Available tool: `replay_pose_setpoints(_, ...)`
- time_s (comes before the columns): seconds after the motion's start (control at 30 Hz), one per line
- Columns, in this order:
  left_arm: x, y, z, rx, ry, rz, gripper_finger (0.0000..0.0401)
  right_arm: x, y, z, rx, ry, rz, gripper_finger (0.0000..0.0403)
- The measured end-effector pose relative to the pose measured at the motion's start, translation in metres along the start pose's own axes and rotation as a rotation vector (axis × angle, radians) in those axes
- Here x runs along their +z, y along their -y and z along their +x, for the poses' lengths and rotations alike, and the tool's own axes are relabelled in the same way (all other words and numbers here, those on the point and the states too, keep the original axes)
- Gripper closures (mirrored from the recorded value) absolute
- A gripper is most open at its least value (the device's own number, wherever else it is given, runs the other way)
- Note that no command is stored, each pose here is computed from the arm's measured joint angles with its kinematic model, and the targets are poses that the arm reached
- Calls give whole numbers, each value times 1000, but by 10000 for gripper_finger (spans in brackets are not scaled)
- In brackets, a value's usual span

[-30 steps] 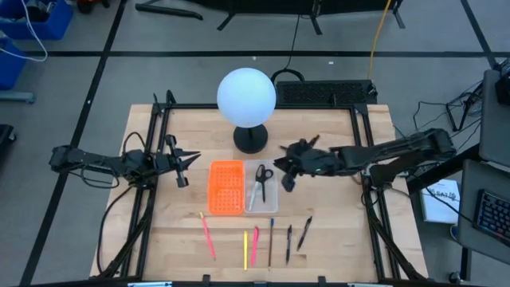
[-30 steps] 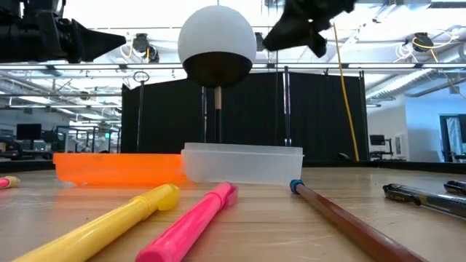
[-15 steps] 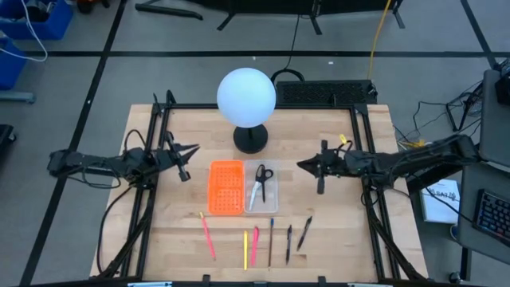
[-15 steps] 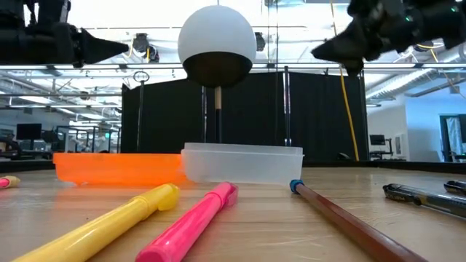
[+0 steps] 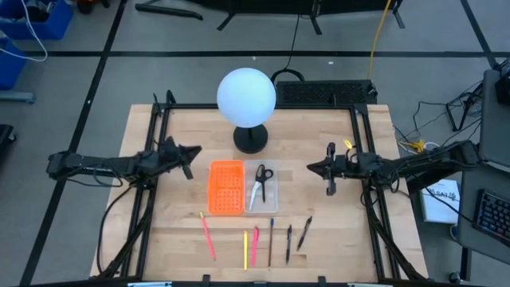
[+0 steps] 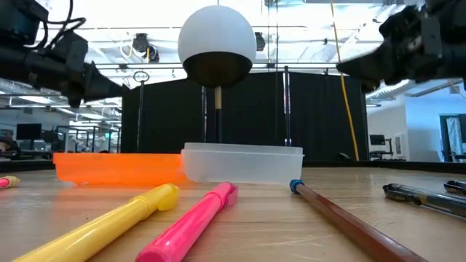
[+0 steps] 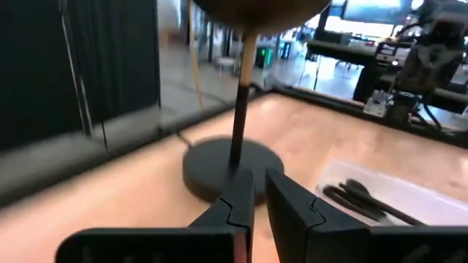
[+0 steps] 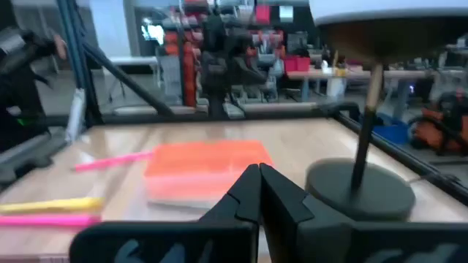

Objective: Pick & place school supplies into a supply box
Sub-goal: Put the pink pencil into the pencil box

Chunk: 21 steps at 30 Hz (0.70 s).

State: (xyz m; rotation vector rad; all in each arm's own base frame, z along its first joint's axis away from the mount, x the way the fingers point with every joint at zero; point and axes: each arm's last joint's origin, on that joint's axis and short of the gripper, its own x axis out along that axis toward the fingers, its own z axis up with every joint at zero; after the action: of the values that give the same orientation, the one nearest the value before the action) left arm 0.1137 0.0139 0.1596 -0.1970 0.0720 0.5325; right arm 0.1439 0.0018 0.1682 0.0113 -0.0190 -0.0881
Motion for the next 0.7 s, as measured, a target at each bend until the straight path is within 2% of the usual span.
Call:
replay_pose_setpoints(0.2, -11, -3, -1, 41, -104, -208, 359, 0, -1, -1, 11, 11, -6, 403)
replay_pose_setpoints(0.37, -15, -2, 1, 39, -141, -287, 359, 0, -4, -1, 121, 17, -48, 403)
replay_pose_setpoints(0.47, -14, -2, 1, 92, -207, -349, 360, 2, -6, -1, 185, 37, -33, 403)
replay_pose_setpoints(0.53, -6, 0, -1, 129, -286, -368, 366, 2, -7, -2, 219, 39, -32, 403)
replay_pose_setpoints(0.63, 23, 12, -3, 130, -366, -368, 391, 2, -8, -2, 281, 42, -43, 403)
replay_pose_setpoints(0.7, 45, 24, -2, 118, -390, -363, 395, 2, -9, -2, 323, 43, -54, 403)
